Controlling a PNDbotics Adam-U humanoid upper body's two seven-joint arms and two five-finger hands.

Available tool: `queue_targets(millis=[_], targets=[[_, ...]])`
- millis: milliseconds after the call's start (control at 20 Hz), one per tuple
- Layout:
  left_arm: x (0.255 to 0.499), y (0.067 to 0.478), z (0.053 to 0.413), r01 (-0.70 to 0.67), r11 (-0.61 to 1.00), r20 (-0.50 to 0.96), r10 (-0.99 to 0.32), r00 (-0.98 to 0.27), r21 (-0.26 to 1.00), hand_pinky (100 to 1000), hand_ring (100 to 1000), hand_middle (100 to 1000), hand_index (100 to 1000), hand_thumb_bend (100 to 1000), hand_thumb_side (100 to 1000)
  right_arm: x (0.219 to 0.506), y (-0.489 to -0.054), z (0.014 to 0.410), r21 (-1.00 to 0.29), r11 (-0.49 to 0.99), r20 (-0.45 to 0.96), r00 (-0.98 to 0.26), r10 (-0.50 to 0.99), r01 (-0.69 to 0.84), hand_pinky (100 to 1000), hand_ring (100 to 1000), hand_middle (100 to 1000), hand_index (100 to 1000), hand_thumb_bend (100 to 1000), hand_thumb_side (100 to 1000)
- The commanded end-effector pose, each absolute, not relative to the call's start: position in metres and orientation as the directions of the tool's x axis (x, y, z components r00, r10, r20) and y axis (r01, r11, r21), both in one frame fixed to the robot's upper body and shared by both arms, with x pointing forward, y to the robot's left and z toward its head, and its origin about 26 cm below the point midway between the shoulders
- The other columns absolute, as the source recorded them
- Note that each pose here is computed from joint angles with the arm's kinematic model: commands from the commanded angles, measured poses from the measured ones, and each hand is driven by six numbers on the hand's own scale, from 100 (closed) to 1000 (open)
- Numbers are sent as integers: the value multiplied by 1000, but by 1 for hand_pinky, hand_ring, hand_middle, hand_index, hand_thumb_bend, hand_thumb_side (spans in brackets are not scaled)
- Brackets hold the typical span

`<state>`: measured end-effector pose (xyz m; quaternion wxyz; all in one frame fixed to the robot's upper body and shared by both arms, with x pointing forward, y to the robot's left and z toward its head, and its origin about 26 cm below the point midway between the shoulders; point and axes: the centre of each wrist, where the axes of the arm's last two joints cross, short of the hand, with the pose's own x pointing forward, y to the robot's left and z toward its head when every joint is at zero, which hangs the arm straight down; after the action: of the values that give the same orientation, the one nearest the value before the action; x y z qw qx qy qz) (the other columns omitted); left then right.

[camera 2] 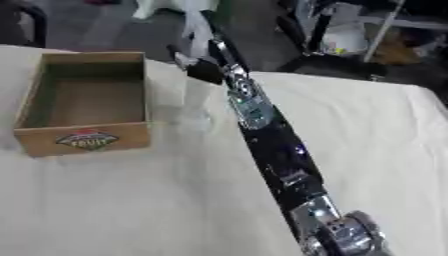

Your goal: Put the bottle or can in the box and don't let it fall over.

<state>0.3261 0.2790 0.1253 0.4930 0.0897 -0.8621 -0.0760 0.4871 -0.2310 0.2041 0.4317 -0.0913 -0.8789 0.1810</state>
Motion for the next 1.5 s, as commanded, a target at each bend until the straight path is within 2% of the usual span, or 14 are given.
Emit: queue_targets(millis=[50, 200, 350, 600, 900, 1100, 1250, 1400, 1500], targets=[[323, 284, 136, -93, 971, 815, -236, -530, 221, 636, 956, 849, 835, 359, 752, 488, -230, 225, -373, 928, 708, -642, 293, 13, 702, 818, 816, 990, 271, 271], [323, 284, 138, -97, 973, 814, -228, -534, 209, 635, 956, 849, 835, 362, 750, 488, -229, 220, -380, 925, 716, -635, 291, -4, 705, 834, 829, 1000, 306, 299], [325, 279, 139, -74, 973, 811, -224, -540, 219, 635, 957, 849, 835, 363, 752, 488, -227, 216, -383, 924, 721, -628, 293, -8, 715, 873, 864, 1000, 365, 364], [325, 278, 136, -72, 973, 816, -224, -532, 220, 635, 957, 849, 835, 365, 752, 488, -229, 222, -380, 925, 712, -638, 294, 2, 720, 886, 880, 1000, 373, 384], [325, 279, 135, -74, 973, 820, -223, -527, 217, 634, 957, 849, 835, 366, 751, 488, -232, 228, -382, 924, 703, -647, 296, 7, 710, 855, 843, 997, 293, 325], [325, 279, 134, -77, 974, 822, -223, -525, 215, 634, 957, 849, 835, 367, 751, 489, -235, 227, -393, 919, 704, -637, 313, 17, 691, 818, 804, 941, 193, 253], [325, 279, 133, -79, 974, 824, -221, -522, 212, 633, 957, 848, 835, 368, 750, 489, -240, 227, -395, 918, 704, -627, 332, 43, 630, 745, 735, 867, 100, 189], [325, 280, 132, -81, 974, 827, -221, -517, 210, 633, 957, 848, 835, 368, 750, 489, -244, 229, -391, 917, 700, -623, 349, 74, 564, 669, 647, 794, 100, 110], [325, 280, 131, -81, 974, 828, -221, -515, 210, 633, 957, 848, 835, 368, 750, 489, -246, 230, -383, 919, 697, -624, 352, 90, 522, 612, 583, 737, 100, 100]])
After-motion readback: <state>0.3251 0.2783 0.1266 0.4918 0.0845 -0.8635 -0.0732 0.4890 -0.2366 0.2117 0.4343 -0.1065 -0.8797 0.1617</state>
